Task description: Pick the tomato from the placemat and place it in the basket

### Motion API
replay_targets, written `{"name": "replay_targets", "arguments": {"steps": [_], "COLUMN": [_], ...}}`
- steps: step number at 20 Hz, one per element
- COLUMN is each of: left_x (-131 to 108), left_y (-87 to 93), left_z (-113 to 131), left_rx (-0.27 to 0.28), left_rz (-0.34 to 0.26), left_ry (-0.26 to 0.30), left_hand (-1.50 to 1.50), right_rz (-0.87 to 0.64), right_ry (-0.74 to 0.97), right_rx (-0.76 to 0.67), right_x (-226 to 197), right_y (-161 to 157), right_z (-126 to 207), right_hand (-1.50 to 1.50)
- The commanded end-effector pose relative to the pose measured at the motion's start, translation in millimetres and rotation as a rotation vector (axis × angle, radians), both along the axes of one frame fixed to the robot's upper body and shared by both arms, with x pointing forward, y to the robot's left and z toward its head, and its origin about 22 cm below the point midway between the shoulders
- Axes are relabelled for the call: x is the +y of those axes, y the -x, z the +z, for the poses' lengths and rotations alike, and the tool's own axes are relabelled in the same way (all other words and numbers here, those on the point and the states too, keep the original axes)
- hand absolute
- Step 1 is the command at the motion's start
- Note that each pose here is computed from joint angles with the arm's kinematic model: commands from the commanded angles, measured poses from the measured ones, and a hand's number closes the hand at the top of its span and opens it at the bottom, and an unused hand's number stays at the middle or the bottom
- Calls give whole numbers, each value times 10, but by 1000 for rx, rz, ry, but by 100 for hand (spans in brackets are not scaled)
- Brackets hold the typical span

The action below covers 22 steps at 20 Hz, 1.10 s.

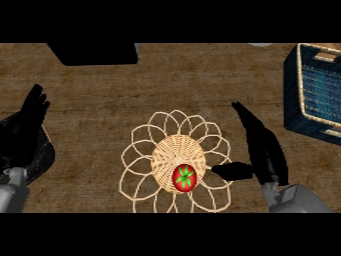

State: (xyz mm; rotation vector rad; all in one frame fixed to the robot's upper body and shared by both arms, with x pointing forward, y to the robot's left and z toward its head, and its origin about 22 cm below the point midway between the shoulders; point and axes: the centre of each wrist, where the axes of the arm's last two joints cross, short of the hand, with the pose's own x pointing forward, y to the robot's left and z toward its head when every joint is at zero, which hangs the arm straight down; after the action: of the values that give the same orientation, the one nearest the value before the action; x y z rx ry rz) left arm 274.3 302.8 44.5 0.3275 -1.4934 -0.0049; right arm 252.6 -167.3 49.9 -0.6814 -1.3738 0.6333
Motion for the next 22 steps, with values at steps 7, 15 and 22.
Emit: {"name": "replay_targets", "arguments": {"steps": [7, 15, 22], "left_x": [-62, -7, -58], "left_y": [-32, -76, -74], "left_z": [-113, 107, -91], "left_rx": [10, -21, -19], "left_rz": [-12, -44, -28], "left_ry": [8, 26, 15], "left_hand": [0, 0, 0], "right_rz": [107, 26, 25], "right_ry": [158, 11, -8], "right_rx": [311, 266, 254], "right_x": [116, 347, 257], "right_y": [543, 665, 666], "right_z": [1157, 987, 538], "right_hand": [-150, -150, -150]}}
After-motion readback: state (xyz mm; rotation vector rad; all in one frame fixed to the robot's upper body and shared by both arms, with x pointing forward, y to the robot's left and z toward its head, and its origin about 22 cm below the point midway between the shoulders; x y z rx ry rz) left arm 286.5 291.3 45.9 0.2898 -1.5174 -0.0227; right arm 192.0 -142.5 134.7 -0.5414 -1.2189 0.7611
